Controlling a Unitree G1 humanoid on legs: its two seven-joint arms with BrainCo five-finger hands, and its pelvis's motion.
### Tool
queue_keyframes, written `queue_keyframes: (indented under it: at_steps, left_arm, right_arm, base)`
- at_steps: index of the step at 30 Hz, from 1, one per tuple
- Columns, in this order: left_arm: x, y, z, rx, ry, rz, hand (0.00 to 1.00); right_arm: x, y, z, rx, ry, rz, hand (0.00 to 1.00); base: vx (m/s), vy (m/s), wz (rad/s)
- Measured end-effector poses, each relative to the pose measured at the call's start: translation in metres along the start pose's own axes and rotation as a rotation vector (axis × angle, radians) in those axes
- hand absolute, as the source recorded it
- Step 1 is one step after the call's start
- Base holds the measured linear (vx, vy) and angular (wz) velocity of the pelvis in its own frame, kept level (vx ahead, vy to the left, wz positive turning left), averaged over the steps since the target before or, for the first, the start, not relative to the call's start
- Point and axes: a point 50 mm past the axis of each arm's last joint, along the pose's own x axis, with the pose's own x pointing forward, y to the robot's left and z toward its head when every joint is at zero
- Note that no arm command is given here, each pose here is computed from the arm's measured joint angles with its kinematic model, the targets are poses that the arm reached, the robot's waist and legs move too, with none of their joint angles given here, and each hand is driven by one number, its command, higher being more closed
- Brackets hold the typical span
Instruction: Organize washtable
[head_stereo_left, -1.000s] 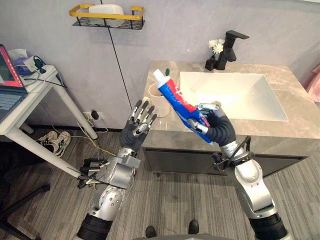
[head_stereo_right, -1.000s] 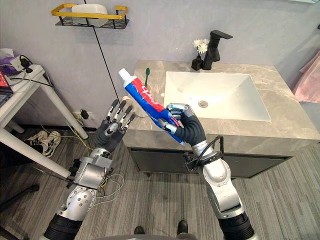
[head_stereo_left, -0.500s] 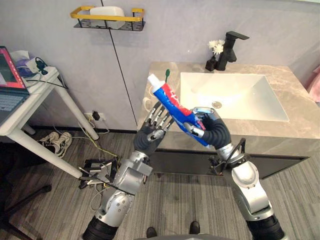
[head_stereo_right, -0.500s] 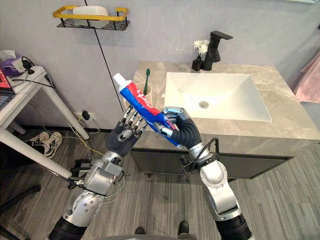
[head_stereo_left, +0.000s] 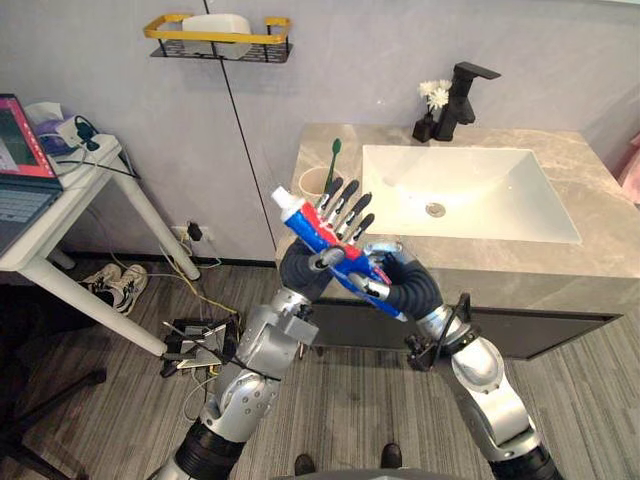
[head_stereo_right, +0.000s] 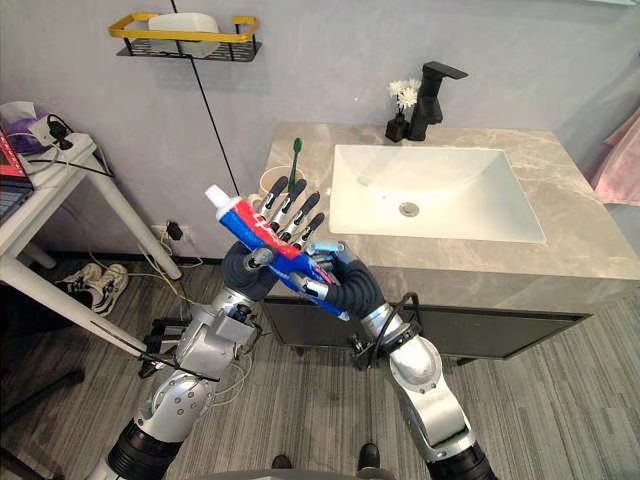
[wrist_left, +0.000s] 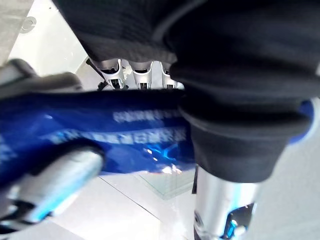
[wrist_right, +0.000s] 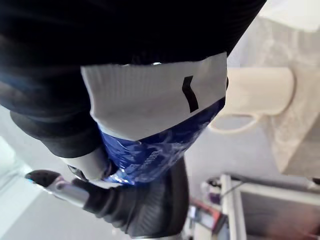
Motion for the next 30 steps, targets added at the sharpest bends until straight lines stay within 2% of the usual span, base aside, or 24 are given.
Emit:
queue_keyframes:
  at_steps: [5,6,29,30]
  left_arm:
    - [0.0,-0.0001,-0.0001,-0.001,0.0,0.0,0.0]
    - [0.0,-0.0001,-0.0001,-0.001,0.0,0.0,1.0]
    - [0.0023,-0.004,-0.0032,-0.087,-0.02,-0.003,1.0]
    - [0.0027,-0.0045,-0.0033,-0.088,-0.021,-0.005,1.0]
  right_arm:
    - [-0.0021,0.0004,-0.0014,0.004,0.008,-0.004,1.0]
    - [-0.0023,0.0004,-0.0017,0.004,0.01,-0.004,1.0]
    - [-0.001,0.0029,-0.0024,0.014,0.006,-0.017,1.0]
    - [-0.0011,0.0032,-0.0026,0.017,0.005,-0.019,0.0]
  base:
    - [0.0,0.0,-0.01]
    - [0.0,0.0,0.0]
    - [-0.01,-0.007,-0.03]
    - [0.0,0.0,0.0]
